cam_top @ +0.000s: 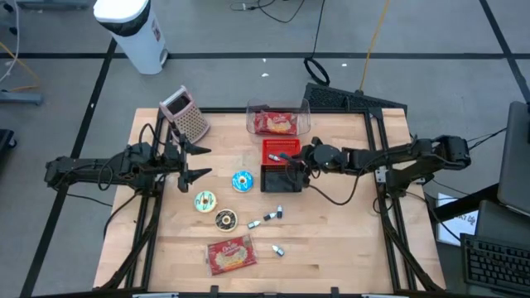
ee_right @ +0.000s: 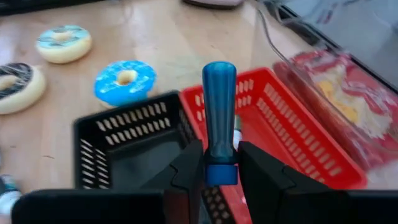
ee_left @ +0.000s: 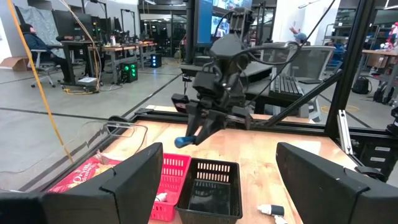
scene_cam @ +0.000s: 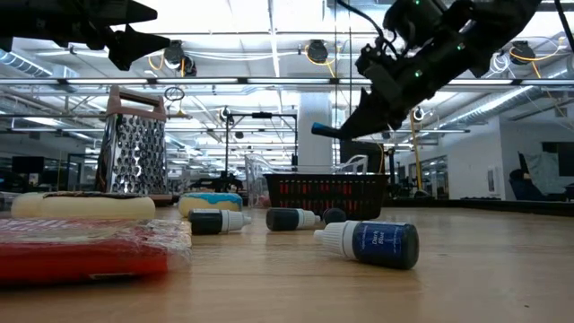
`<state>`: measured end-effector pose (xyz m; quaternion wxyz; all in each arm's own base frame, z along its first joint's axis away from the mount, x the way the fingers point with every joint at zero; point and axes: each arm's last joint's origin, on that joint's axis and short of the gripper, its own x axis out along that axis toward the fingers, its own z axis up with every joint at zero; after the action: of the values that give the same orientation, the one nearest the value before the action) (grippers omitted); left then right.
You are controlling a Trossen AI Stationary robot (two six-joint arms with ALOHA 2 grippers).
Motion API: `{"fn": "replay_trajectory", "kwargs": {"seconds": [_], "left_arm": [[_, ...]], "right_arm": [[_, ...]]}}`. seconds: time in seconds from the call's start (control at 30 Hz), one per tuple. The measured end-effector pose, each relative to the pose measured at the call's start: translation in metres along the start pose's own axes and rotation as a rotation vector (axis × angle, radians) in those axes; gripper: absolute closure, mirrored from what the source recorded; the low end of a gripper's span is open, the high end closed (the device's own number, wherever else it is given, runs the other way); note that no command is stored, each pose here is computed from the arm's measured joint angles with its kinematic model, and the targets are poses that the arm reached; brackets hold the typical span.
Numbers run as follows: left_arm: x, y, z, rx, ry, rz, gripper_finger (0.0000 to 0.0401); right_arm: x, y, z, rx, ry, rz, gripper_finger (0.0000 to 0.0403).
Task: Pick & Place Food Item
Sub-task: Put the top dark blue food coloring into the red bin
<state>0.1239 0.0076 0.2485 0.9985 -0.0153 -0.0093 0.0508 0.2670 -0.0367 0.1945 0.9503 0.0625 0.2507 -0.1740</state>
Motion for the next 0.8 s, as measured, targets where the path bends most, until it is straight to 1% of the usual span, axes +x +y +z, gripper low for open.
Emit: {"fn": "replay_trajectory", "kwargs": {"seconds": [0.1,0.2,0.33,0.47,0.6,0.7,0.8], "left_arm": [[0.000,0.000,0.000,0.000,0.000,0.000,0.0091],[0.000,0.000,0.000,0.000,0.000,0.000,0.0091],[0.000,0.000,0.000,0.000,0.000,0.000,0.0091],[0.000,0.000,0.000,0.000,0.000,0.000,0.0091],[0.000,0.000,0.000,0.000,0.000,0.000,0.0091],[0.000,0.000,0.000,0.000,0.000,0.000,0.0091],[0.000,0.000,0.000,0.000,0.000,0.000,0.0091]], "right_arm": [[0.001,-0.008,-0.007,0.027,0.004,-0.023,0.0321],[0.002,-0.015,-0.011,0.071,-0.024,-0.036,0.0321],[0.003,-0.021,-0.008,0.090,-0.048,0.019,0.0321],[0.007,-0.027,-0.007,0.093,-0.066,-0.005,0.0321],[0.016,-0.037,-0.014,0.098,-0.022,-0.021,0.0321],[0.025,-0.042,-0.024,0.096,0.039,-0.043,0.0321],[0.032,-0.044,-0.028,0.100,0.041,-0.050,0.0321]]}}
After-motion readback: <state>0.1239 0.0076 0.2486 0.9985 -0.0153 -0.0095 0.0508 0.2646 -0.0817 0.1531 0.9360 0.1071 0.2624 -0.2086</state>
